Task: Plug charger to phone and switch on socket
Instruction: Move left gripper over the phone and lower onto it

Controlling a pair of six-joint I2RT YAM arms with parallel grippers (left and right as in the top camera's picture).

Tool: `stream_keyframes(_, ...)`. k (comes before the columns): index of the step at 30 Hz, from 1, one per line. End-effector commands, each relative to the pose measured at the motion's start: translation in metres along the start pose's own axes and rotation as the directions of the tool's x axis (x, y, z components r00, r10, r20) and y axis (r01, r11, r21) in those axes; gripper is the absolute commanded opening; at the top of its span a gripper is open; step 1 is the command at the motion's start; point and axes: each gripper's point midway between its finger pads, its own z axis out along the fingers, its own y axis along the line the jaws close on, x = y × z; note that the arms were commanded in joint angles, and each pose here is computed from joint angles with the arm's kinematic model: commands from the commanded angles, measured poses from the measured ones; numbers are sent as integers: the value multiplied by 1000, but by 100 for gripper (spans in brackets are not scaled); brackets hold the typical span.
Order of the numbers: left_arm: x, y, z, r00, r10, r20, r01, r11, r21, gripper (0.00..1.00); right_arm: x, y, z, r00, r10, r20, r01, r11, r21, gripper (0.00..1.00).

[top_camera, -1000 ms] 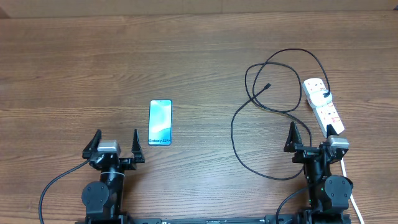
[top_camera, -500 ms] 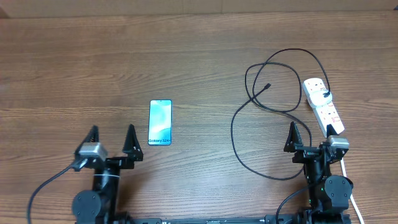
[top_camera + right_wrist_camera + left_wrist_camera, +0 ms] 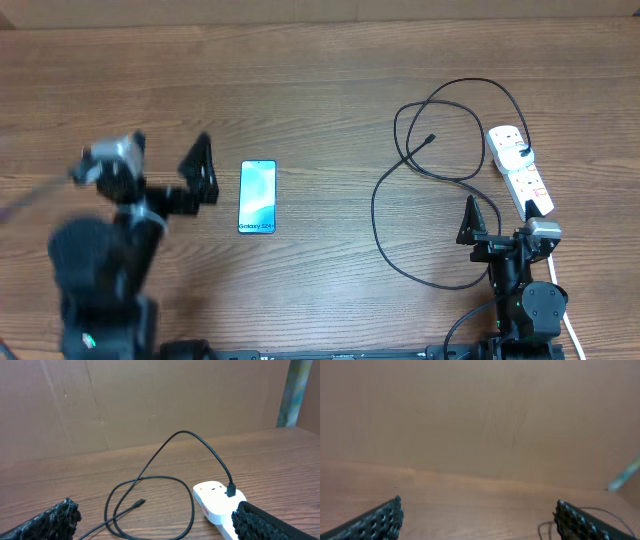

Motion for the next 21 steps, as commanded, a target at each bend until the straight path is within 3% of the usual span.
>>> stream_keyframes(1, -12, -17, 21, 990, -29, -138, 33, 999, 30, 100, 3, -1, 1, 1000, -2, -3, 2, 1000, 4, 100)
stream_keyframes(5, 14, -13, 46, 913, -66, -402, 30, 995, -95, 100, 3, -1, 1, 1000, -1, -3, 1, 1000, 4, 100)
stream_keyframes(10, 68, -4, 62, 757, -58, -651, -115, 969, -219, 100, 3, -1, 1, 1000, -1, -3, 1, 1000, 4, 100)
stream_keyframes(14, 112, -2, 81, 645, -74, -761, -139, 967, -212, 100, 3, -1, 1, 1000, -1, -3, 1, 1000, 4, 100)
stream_keyframes(21, 193, 16, 83, 353, -172, -920, -172, 954, -245, 100, 3, -1, 1, 1000, -1, -3, 1, 1000, 4, 100)
